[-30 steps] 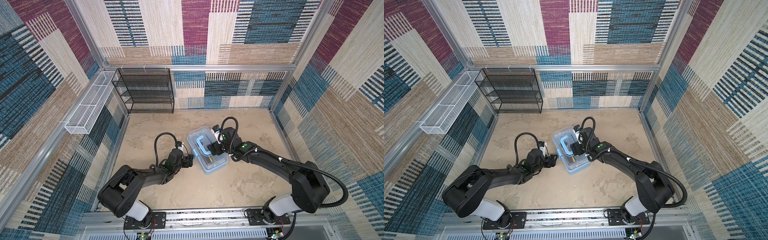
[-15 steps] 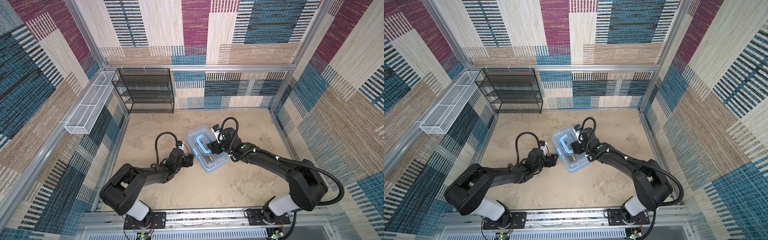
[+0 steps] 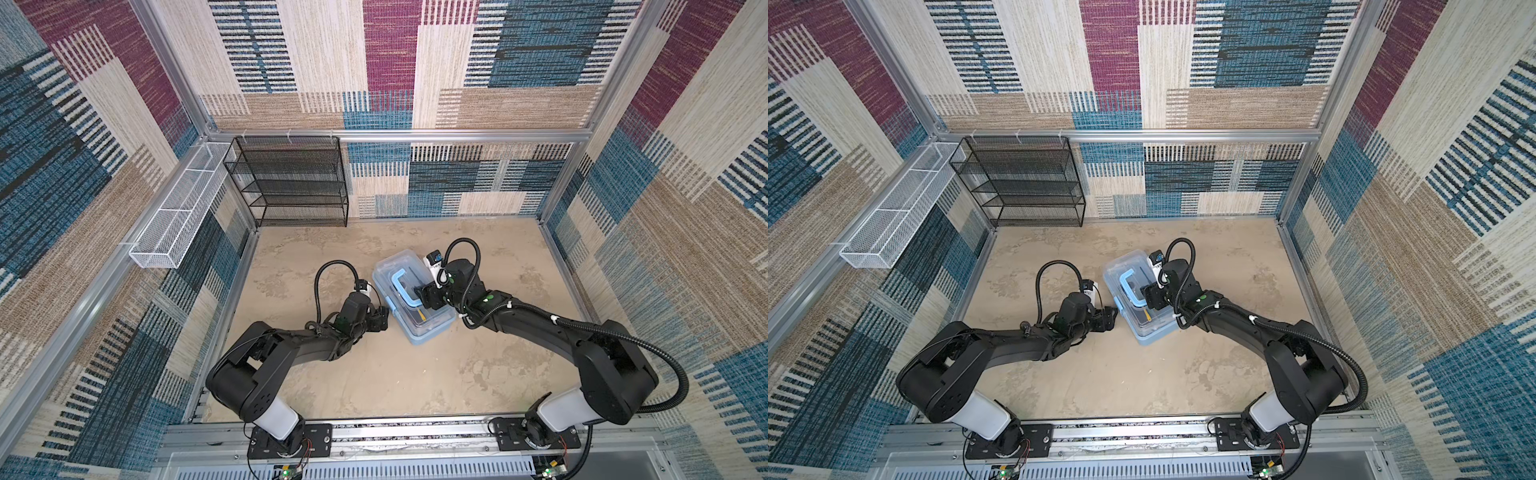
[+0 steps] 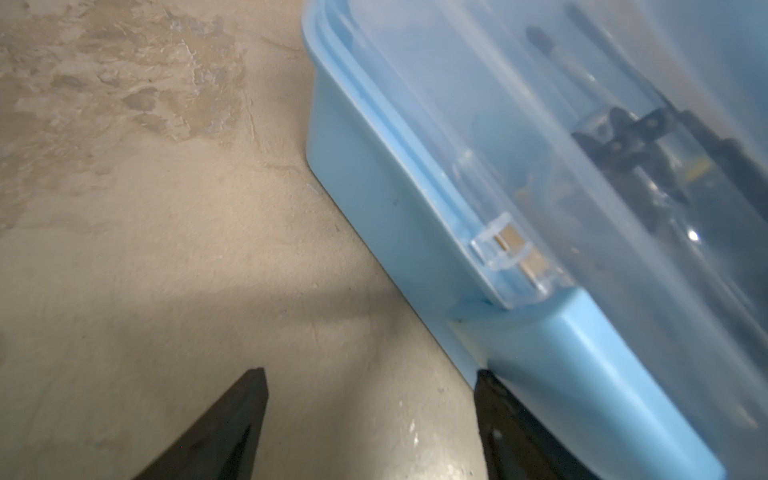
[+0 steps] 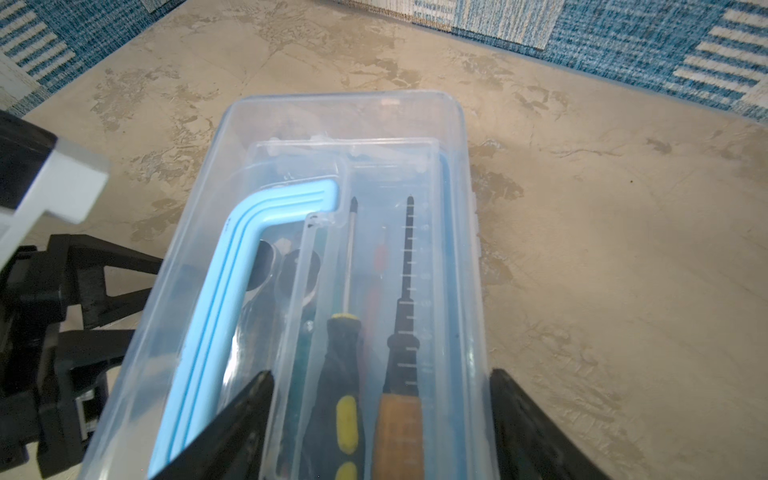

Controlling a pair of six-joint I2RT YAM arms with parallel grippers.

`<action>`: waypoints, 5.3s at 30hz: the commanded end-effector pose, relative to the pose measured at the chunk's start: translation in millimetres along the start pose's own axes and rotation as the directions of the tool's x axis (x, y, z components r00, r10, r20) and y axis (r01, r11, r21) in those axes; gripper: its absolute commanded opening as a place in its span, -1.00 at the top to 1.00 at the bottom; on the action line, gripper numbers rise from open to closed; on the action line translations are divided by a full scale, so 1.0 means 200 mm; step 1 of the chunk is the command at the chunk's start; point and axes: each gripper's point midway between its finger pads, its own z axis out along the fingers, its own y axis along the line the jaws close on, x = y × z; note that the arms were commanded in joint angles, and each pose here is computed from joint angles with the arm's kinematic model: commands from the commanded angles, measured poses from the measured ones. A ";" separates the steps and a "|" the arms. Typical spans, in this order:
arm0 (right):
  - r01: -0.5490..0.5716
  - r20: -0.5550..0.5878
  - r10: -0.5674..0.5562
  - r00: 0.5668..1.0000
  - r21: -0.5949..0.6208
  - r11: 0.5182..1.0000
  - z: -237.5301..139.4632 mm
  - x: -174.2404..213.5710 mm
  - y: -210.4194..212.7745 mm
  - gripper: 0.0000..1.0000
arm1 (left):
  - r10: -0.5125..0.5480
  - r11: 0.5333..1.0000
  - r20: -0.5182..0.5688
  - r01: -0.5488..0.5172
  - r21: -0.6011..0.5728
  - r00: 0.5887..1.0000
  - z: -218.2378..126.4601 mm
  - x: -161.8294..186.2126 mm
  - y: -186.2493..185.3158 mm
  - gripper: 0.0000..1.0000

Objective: Pack the tool kit

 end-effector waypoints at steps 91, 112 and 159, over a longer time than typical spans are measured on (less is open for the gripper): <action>-0.288 0.577 -0.043 0.816 0.469 0.835 -0.56 0.27 -1.09 -0.99 | 0.243 0.852 0.247 -0.084 -0.517 0.938 -0.67 -0.32 0.43 -0.99; -0.286 0.578 -0.047 0.815 0.470 0.835 -0.56 0.27 -1.09 -1.00 | 0.382 0.741 0.316 -0.083 -0.667 0.868 -0.59 -0.50 0.93 -0.99; -0.287 0.579 -0.047 0.814 0.472 0.834 -0.56 0.27 -1.09 -1.00 | 0.228 0.864 0.323 -0.037 -0.503 0.919 -0.38 -0.49 1.09 -0.98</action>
